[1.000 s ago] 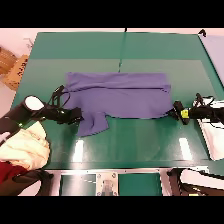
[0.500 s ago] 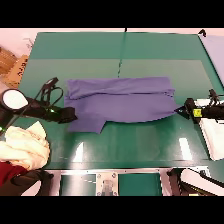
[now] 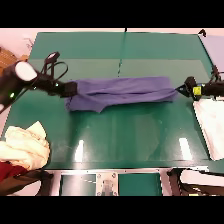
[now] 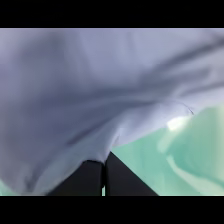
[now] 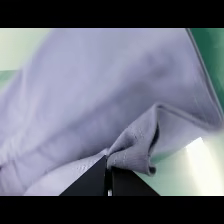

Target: Fold the shirts.

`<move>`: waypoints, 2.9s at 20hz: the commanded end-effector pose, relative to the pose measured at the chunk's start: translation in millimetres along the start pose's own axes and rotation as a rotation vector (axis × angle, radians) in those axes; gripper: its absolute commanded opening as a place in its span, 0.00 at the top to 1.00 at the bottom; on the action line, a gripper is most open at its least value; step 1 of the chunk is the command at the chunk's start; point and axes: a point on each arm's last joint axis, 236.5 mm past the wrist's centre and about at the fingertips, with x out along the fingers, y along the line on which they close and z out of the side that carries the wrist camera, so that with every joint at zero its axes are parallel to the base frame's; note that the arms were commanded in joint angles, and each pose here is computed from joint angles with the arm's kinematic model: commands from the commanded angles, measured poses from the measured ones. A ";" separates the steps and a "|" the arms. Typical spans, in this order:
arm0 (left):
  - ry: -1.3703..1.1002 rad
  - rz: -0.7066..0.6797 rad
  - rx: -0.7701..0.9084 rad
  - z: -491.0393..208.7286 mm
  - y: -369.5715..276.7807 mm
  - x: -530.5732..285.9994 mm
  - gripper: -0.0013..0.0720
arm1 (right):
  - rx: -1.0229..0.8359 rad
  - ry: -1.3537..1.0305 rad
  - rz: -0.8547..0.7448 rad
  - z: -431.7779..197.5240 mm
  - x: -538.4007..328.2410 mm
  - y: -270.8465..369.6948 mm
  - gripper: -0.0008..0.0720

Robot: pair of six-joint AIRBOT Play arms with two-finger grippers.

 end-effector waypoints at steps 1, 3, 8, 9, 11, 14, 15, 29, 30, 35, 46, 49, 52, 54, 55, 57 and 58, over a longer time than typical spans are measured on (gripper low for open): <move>-0.037 0.030 0.018 54.3 10.7 32.3 0.95 | -0.007 -0.006 0.022 38.0 37.2 10.6 0.96; -0.031 0.034 0.026 74.2 17.1 57.3 0.95 | -0.005 0.008 0.028 51.9 61.5 7.9 0.96; -0.145 0.048 0.073 130.9 34.2 108.0 0.95 | 0.052 0.021 0.084 78.5 113.9 1.4 0.87; -0.178 0.052 0.077 141.0 35.4 109.0 0.72 | 0.048 0.010 0.086 84.8 115.1 1.1 0.65; -0.239 0.091 0.112 160.9 40.6 96.3 0.23 | -0.007 -0.028 0.096 102.3 102.5 4.7 0.49; -0.245 0.137 0.091 176.7 57.3 66.1 0.24 | -0.073 -0.012 0.087 116.4 68.9 -4.5 0.49; -0.225 0.139 0.082 175.5 61.6 58.5 0.24 | -0.083 0.009 0.063 115.8 58.9 -15.9 0.43; -0.035 -0.068 0.040 134.1 16.5 53.9 0.94 | 0.038 0.303 0.156 51.3 118.6 -52.4 0.44; -0.036 -0.092 0.031 134.4 10.8 53.4 0.94 | 0.036 0.309 0.162 49.8 123.4 -49.8 0.63; -0.030 -0.142 0.073 126.5 -29.5 71.5 0.95 | -0.035 0.338 0.224 56.2 102.1 -16.8 0.96; 0.014 -0.396 0.093 34.7 -215.7 227.0 0.95 | -0.474 0.230 0.428 26.7 -74.3 182.8 0.96; 0.021 -0.433 0.062 14.0 -239.8 248.2 0.95 | -0.550 0.195 0.438 11.9 -99.7 209.3 0.96; 0.028 -0.464 -0.010 9.1 -245.5 260.4 0.95 | -0.584 0.186 0.444 3.8 -108.2 220.5 0.96; 0.044 -0.467 -0.011 7.6 -243.8 258.7 0.95 | -0.582 0.190 0.444 2.9 -106.8 220.4 0.96; 0.054 -0.471 -0.008 9.7 -241.5 253.2 0.95 | -0.582 0.192 0.444 2.2 -106.1 220.4 0.96; 0.086 -0.478 0.014 17.4 -231.6 234.2 0.95 | -0.583 0.200 0.444 0.0 -104.3 221.1 0.96; 0.102 -0.486 0.038 23.9 -224.8 220.5 0.95 | -0.586 0.204 0.445 -1.8 -103.3 222.6 0.96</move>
